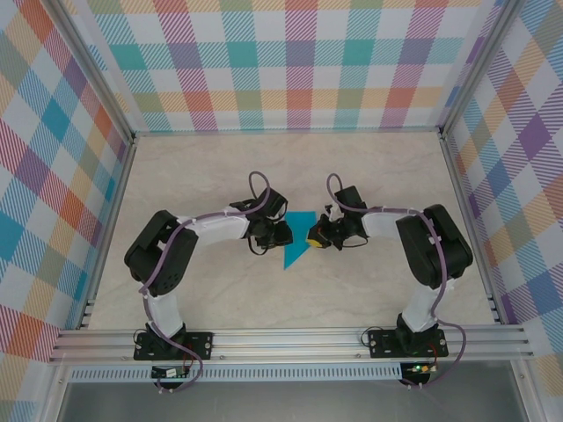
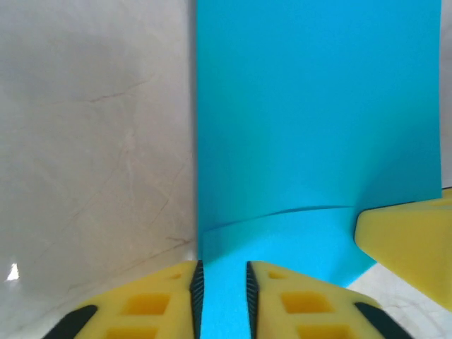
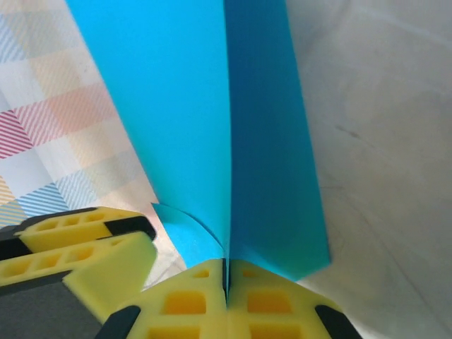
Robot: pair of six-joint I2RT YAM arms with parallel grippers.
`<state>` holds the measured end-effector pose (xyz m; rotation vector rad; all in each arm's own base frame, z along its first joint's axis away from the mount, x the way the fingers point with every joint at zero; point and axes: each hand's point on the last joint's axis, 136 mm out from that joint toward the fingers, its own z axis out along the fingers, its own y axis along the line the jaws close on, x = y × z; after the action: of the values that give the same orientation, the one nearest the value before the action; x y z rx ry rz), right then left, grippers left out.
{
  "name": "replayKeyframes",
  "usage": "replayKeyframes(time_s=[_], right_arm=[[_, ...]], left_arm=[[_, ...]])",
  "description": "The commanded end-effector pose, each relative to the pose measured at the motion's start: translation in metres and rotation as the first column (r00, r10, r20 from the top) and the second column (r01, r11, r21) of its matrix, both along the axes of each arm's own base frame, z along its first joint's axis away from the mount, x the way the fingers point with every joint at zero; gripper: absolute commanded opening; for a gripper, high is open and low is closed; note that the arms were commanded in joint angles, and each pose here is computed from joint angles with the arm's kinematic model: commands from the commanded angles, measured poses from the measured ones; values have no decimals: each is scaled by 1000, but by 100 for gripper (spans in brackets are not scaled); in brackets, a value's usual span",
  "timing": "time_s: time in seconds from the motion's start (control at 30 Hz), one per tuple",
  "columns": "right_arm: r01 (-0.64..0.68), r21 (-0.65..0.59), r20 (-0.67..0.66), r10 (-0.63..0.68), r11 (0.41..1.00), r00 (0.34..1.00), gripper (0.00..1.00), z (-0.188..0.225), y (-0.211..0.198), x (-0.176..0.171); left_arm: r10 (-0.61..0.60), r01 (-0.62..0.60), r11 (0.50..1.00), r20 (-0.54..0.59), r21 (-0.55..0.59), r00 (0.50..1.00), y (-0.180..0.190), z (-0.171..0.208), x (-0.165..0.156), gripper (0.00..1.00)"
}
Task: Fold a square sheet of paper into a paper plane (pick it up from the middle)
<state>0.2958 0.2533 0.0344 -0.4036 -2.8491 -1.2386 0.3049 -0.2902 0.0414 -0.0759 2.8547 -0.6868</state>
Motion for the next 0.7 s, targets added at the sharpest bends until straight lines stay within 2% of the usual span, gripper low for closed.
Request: replayKeyframes(time_s=[0.0,0.17,0.33,0.5,0.67], right_arm=[[59,-60,112,-52,996,992,0,35,-11,7],[157,-155,172,-130,975,977,0,62,-35,-2],[264,-184,197,-228,947,954,0,83,-48,-9],[327,-232,196,-285,916,938,0,94,-46,-14],[385,-286,94,-374,878,923,0,72,-42,-22]], left_arm=[[-7,12,998,85,-64,996,3,40,4,36],[1,31,986,191,-164,982,5,79,9,50],[-1,63,973,270,-223,963,6,102,5,65],[-12,83,970,290,-231,957,8,104,1,71],[-74,159,955,317,-251,946,1,96,-8,77]])
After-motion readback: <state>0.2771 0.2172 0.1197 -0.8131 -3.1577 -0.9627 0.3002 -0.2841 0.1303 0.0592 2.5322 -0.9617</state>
